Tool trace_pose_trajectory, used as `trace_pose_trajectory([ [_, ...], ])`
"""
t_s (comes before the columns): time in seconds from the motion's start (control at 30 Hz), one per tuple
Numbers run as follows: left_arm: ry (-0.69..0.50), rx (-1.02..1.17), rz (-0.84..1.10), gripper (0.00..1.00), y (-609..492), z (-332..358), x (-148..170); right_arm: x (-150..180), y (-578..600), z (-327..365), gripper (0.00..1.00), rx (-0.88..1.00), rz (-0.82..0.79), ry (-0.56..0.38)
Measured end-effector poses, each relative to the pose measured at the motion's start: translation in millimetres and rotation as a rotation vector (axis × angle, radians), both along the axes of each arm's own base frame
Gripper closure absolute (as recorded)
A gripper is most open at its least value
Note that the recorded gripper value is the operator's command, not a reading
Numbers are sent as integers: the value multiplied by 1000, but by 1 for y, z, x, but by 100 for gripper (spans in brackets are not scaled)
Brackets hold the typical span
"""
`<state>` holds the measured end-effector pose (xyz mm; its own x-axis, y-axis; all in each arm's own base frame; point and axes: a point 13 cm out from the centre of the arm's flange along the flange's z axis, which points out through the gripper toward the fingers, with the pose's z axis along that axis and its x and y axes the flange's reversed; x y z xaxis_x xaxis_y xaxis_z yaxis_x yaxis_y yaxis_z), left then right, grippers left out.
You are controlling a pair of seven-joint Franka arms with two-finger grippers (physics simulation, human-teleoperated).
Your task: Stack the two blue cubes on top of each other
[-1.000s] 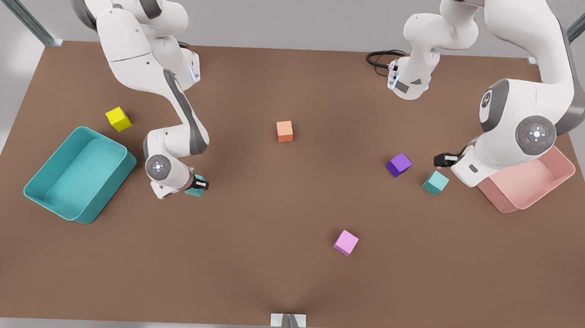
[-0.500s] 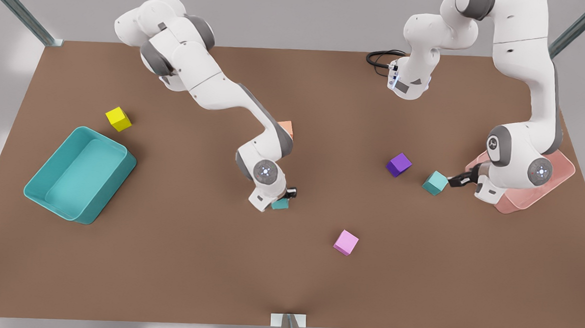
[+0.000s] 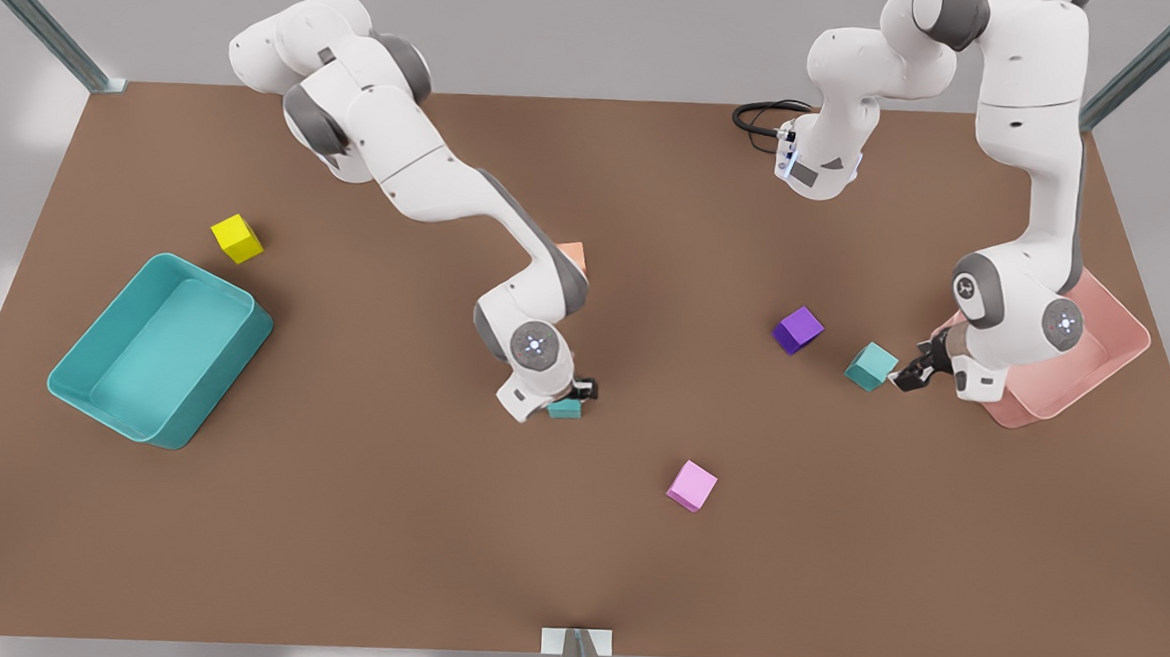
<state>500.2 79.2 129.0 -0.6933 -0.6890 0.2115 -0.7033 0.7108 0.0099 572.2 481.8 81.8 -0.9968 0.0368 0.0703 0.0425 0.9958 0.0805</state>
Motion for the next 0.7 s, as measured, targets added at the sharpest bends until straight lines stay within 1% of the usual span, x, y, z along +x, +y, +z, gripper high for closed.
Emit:
trace_pose_trajectory([
  [0.13, 0, -7, 42, 0, -5, -4, -1, 16, -18, 28, 0, 4, -45, 0],
  [0.23, 4, -16, 68, 0, -11, -9, -2, 37, -47, 70, 0, 6, -98, -4],
  [0.3, 18, -22, 83, 0, -16, -16, -9, 51, -71, 105, 0, 9, -135, -15],
  [0.37, 28, -23, 93, 0, -22, -24, -15, 81, -148, 143, 0, -16, -236, -8],
  [0.43, 32, -20, 106, 0, -22, -30, -17, 115, -279, 159, 0, -87, -357, 14],
  [0.5, 27, -19, 113, 0, -24, -31, -16, 131, -378, 206, 0, -169, -367, -33],
  [0.53, 25, -18, 117, 0, -25, -32, -15, 131, -402, 245, 0, -188, -348, -70],
  [0.57, 27, -17, 121, 0, -25, -33, -15, 122, -413, 293, 0, -199, -317, -112],
  [0.63, 32, -12, 126, 0, -25, -38, -16, 82, -416, 385, 0, -197, -251, -187],
  [0.7, 36, -8, 121, 0, -29, -43, -17, 50, -410, 421, 0, -197, -178, -204],
])
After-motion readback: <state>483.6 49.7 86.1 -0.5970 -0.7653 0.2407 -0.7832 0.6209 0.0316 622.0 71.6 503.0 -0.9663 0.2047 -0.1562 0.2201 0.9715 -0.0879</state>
